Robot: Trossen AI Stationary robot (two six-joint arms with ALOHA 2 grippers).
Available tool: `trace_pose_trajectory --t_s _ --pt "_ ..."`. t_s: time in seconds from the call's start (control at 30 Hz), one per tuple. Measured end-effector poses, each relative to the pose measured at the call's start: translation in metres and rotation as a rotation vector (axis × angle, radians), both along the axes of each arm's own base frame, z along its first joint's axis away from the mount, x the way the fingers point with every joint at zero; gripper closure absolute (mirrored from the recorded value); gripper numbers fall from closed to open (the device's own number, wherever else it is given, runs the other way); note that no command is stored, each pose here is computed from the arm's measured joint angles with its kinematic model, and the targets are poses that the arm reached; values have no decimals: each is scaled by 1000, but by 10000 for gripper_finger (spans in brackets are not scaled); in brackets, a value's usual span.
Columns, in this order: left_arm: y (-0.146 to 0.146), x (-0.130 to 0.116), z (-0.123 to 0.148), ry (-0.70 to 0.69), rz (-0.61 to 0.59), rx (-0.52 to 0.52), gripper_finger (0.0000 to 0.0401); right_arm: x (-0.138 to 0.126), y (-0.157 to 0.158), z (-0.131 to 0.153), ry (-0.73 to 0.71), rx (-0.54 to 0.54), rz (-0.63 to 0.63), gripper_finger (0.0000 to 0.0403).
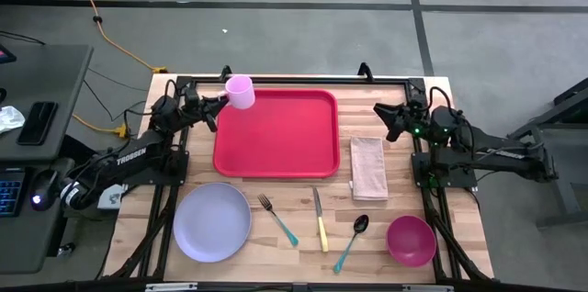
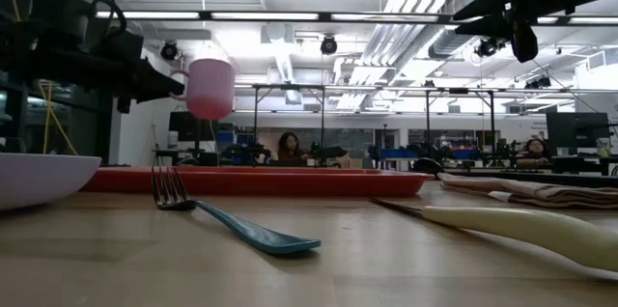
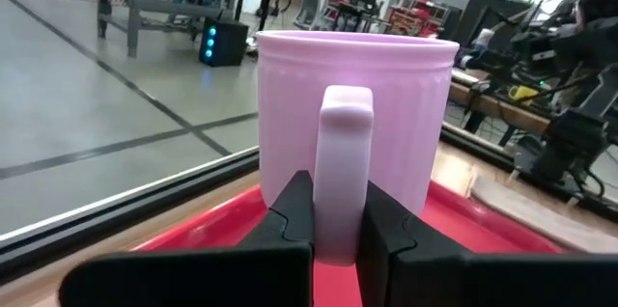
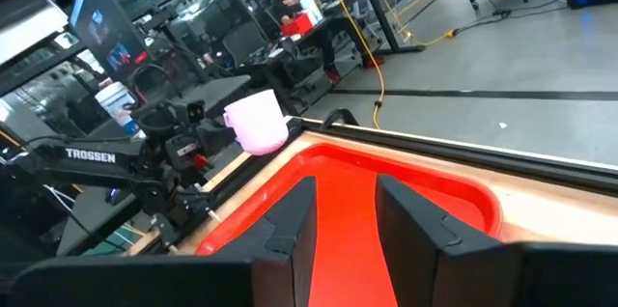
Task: Set up tray
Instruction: Put the pink mug on the top left of the red serving tray
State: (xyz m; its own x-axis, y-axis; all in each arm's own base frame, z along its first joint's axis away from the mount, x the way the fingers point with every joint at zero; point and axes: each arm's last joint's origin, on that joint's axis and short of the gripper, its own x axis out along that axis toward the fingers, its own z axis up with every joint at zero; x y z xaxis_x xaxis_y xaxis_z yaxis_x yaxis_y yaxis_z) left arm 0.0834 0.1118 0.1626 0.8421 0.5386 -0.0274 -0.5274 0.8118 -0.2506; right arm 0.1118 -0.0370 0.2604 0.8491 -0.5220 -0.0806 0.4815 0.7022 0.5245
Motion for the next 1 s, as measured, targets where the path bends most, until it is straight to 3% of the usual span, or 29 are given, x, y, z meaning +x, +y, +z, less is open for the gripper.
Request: trace_pose_trajectory --t_s 0.67,0.9,1.0 --pt "5 -6 -12 151 263 -11 342 0 0 2 -20 -13 1 315" --pt "6 -6 -15 140 284 -56 342 0 0 3 -19 -15 1 316" --pt "5 -2 -11 107 282 -30 342 0 0 3 -19 -15 1 315"
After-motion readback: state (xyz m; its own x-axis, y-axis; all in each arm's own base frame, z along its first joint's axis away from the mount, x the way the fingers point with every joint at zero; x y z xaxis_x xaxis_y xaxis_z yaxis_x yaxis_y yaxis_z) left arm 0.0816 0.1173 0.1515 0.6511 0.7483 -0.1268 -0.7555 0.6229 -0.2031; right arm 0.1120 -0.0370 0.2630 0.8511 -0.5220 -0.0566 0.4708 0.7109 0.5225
